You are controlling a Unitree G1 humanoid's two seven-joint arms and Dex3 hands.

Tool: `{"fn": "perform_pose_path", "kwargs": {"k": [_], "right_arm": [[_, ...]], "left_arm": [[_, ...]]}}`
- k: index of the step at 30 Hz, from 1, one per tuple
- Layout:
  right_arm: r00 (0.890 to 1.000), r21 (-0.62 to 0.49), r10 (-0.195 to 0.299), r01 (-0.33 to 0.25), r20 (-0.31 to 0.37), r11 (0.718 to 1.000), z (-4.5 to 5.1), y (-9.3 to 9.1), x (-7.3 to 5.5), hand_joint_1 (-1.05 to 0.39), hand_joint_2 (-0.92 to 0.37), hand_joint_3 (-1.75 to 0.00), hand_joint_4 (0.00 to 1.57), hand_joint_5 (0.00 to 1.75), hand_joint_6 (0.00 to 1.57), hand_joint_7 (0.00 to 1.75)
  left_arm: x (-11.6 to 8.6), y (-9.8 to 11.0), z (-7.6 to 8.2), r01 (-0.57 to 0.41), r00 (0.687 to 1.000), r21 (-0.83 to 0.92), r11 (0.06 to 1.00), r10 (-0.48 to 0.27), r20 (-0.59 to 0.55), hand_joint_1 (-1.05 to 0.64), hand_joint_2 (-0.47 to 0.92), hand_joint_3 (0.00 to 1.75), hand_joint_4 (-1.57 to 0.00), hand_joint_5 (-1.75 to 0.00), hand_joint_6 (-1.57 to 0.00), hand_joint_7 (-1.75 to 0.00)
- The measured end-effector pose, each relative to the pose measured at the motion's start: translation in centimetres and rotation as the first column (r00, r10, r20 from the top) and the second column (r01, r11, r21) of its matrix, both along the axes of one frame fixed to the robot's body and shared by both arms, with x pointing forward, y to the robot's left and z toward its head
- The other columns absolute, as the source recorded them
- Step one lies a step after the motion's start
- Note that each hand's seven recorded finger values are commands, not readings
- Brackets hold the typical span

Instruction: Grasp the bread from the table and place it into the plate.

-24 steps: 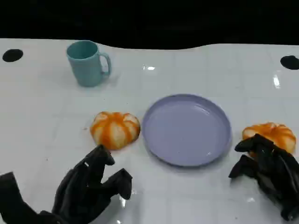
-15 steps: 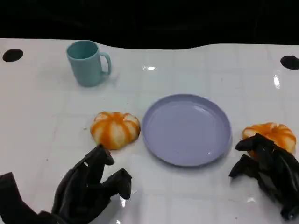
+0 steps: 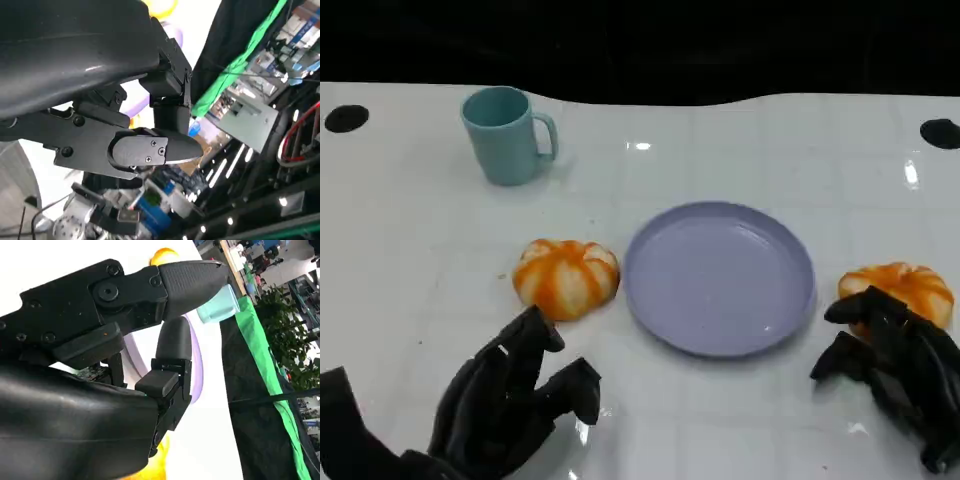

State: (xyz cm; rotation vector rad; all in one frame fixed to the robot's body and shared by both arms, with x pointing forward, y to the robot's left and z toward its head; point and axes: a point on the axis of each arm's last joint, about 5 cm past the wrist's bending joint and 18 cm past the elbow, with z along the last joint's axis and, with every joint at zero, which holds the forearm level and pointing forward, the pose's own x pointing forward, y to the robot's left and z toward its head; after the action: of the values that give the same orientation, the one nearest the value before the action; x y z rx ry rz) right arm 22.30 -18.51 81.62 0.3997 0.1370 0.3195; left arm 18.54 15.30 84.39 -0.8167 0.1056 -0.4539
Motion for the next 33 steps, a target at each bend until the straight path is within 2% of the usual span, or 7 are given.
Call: {"fn": "perform_pose_path", "kwargs": {"k": [9,11,15,21,25,28,33], "right_arm": [[1.0,0.006,-0.001,0.001,0.002,1.0,-0.05,0.3,0.0,-0.54,-0.92,-0.24,0.66,1.54,0.61,1.25],[1.0,0.005,0.0,0.0,0.007,1.0,-0.08,0.3,0.0,-0.53,-0.92,-0.28,0.67,1.55,0.61,1.26],[1.0,0.001,0.007,-0.007,0.018,1.0,-0.18,0.3,0.0,-0.54,-0.92,-0.27,0.67,1.54,0.61,1.26],[1.0,0.0,0.013,-0.013,0.016,1.0,-0.13,0.4,0.1,-0.54,-0.92,-0.27,0.67,1.54,0.61,1.26],[1.0,0.003,0.013,-0.013,0.013,1.0,-0.12,0.5,0.2,-0.55,-0.92,-0.23,0.68,1.55,0.61,1.26],[1.0,0.005,0.012,-0.012,0.011,1.0,-0.13,0.6,0.2,-0.55,-0.92,-0.22,0.67,1.55,0.61,1.26],[1.0,0.007,0.013,-0.013,0.013,1.0,-0.07,0.7,0.3,-0.55,-0.92,-0.22,0.67,1.55,0.61,1.26]], "left_arm": [[0.2,0.0,3.5,-0.259,0.947,0.364,0.894,0.162,0.277,-0.59,0.92,0.36,-0.49,-1.73,-0.43,-1.34],[0.2,0.0,3.8,-0.284,0.939,0.414,0.865,0.162,0.304,-0.47,0.92,0.26,-0.32,-1.5,-0.38,-0.92],[0.6,0.5,5.7,-0.419,0.873,0.633,0.651,0.096,0.479,-0.45,0.92,0.15,-0.29,-1.17,-0.48,-0.47],[1.1,0.2,6.7,-0.484,0.831,0.664,0.57,0.061,0.553,-0.45,0.92,0.14,-0.29,-1.13,-0.51,-0.39],[1.9,0.9,7.5,-0.516,0.796,0.752,0.41,-0.095,0.598,-0.49,0.92,0.01,-0.3,-0.5,-0.52,-0.06],[2.8,1.6,8.8,-0.581,0.741,0.75,0.316,-0.175,0.648,-0.49,0.92,0.0,-0.31,-0.45,-0.53,-0.04],[2.9,1.3,8.7,-0.578,0.737,0.755,0.31,-0.199,0.646,-0.49,0.92,0.0,-0.32,-0.43,-0.54,-0.02]]}}
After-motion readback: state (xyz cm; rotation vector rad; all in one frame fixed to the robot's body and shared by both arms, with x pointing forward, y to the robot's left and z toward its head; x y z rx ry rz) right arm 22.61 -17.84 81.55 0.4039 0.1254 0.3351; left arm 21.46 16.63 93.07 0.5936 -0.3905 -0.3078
